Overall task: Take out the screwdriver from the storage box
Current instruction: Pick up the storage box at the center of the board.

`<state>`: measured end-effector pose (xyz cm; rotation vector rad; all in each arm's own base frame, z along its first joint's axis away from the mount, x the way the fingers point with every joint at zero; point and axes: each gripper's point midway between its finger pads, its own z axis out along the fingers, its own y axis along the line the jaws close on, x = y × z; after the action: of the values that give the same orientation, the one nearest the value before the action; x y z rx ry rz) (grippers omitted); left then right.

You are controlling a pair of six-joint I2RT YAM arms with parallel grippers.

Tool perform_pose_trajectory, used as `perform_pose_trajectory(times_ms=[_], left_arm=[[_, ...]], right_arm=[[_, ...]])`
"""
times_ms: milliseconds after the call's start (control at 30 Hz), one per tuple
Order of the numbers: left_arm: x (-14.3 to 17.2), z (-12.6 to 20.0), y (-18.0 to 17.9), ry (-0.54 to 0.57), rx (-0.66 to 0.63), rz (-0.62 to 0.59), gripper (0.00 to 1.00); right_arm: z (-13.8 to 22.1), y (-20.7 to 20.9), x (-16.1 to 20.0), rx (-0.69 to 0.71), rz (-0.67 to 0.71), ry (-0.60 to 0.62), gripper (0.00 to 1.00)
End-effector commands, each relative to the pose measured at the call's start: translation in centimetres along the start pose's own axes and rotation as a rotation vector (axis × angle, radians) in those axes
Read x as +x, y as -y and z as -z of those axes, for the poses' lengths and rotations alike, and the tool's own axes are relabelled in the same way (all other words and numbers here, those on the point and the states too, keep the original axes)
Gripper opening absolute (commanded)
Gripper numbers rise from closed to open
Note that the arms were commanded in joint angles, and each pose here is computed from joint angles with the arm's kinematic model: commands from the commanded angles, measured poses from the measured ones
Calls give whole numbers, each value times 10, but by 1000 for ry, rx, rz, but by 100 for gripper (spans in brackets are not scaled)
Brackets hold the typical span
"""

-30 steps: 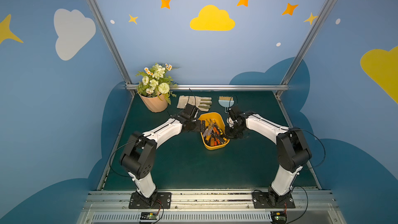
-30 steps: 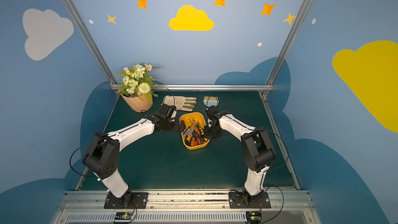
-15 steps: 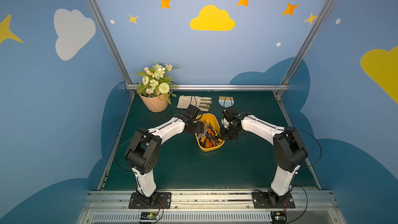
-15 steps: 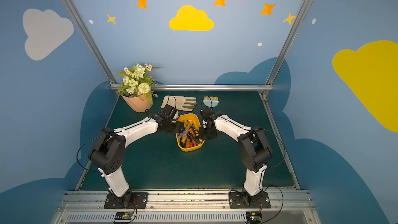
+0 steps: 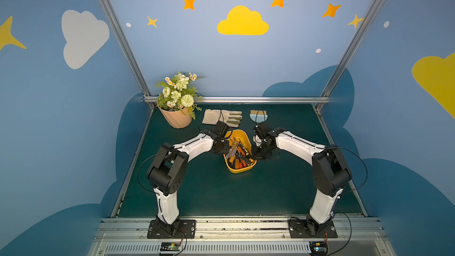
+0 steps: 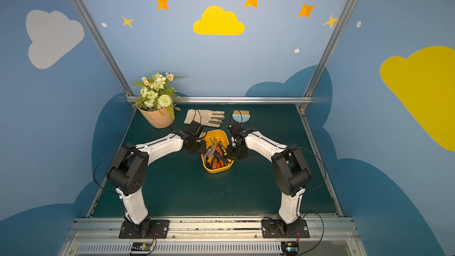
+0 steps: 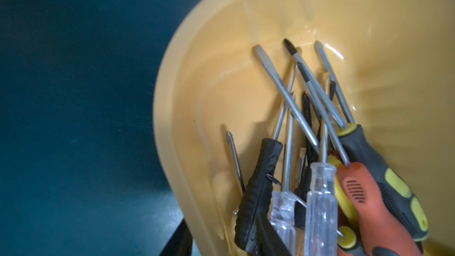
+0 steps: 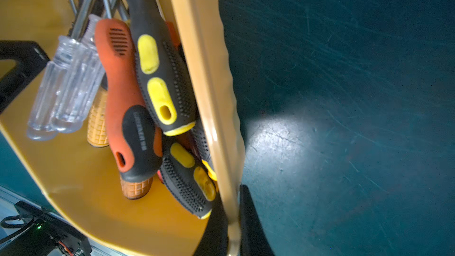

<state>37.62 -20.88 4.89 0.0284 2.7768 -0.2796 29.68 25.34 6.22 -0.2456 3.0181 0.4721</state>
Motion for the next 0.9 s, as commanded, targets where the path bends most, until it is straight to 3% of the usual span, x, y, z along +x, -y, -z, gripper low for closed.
perform_pose_trajectory(times_ms=[0, 267, 433, 567, 633, 867], left_arm=[[1, -1, -7, -23, -42, 24, 36], [1, -3, -9, -39, -60, 50, 2], [-1, -2, -10, -40, -63, 51, 2], [-3, 0, -11, -30, -72, 56, 2], [-3, 0, -14, -26, -83, 63, 2], [-5, 6, -18, -4, -100, 66, 2]], right_arm=[[-14, -12, 10, -25, 29, -59, 0], [-12, -17, 6, -39, 50, -52, 0], [-9, -20, 4, -47, 64, -47, 0], [-2, -22, 1, -44, 75, -26, 26], [3, -23, -2, -40, 84, -6, 33], [32, -32, -14, -31, 149, 74, 36]])
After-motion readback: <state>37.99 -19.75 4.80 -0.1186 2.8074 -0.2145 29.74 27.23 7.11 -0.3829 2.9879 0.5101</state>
